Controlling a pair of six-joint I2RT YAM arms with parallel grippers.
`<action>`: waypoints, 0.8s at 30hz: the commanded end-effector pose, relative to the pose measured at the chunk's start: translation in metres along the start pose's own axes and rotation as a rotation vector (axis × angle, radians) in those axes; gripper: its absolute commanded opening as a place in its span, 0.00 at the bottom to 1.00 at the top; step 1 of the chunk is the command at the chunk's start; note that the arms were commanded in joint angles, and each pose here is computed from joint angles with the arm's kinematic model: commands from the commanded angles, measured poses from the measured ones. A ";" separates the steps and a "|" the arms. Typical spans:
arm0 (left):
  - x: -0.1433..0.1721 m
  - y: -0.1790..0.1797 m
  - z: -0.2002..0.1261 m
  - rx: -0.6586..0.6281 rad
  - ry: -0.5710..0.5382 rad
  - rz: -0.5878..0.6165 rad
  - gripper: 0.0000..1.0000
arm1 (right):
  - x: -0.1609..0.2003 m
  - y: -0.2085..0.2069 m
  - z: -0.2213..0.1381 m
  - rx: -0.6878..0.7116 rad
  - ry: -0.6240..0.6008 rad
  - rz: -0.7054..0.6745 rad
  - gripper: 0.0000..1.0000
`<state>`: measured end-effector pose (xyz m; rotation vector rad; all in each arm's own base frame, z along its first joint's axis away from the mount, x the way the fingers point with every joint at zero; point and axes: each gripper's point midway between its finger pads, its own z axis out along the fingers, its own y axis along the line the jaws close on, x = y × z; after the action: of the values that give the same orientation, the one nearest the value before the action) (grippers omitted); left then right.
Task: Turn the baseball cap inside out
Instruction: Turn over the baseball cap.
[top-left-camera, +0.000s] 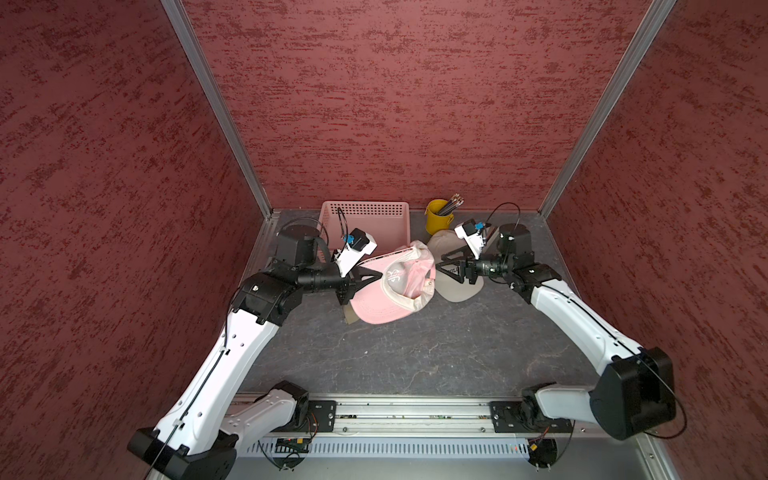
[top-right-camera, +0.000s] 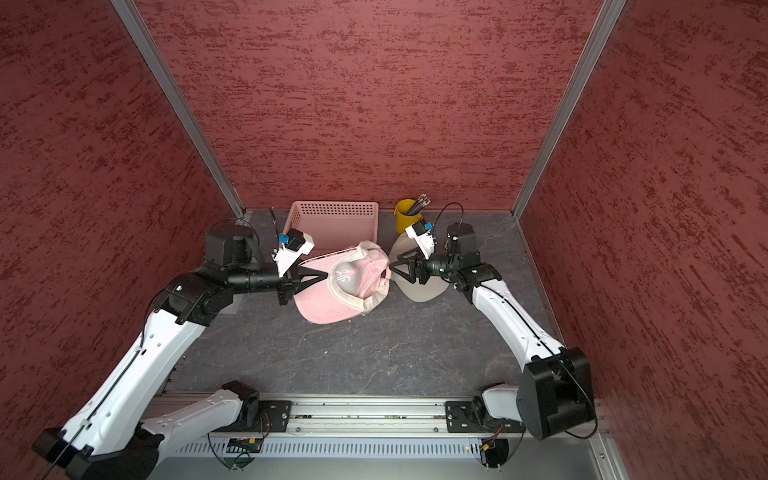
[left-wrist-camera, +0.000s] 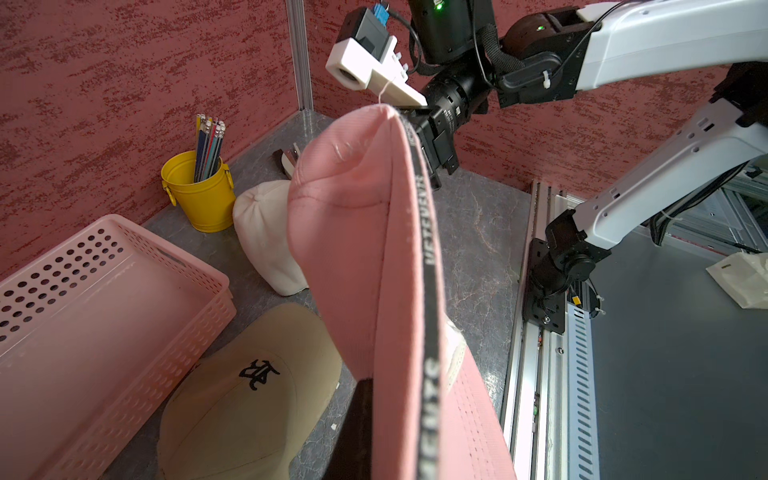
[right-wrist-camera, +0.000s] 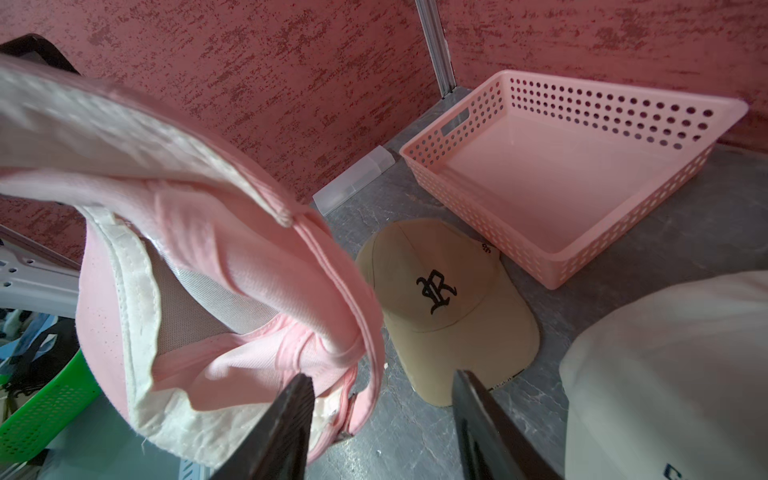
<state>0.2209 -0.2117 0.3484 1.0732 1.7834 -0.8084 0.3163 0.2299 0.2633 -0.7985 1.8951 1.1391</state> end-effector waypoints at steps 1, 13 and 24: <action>-0.025 -0.005 -0.009 0.013 -0.074 0.064 0.00 | 0.008 0.001 0.006 -0.044 0.025 0.006 0.54; -0.018 0.003 -0.001 0.023 -0.053 0.027 0.00 | -0.009 -0.010 0.025 -0.004 -0.010 0.017 0.12; 0.024 0.050 0.005 -0.153 0.114 -0.067 0.00 | -0.030 -0.063 -0.032 0.474 -0.115 0.122 0.00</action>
<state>0.2546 -0.1982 0.3299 0.9970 1.8864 -0.7238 0.3494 0.2172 0.2482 -0.5631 2.0255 0.9588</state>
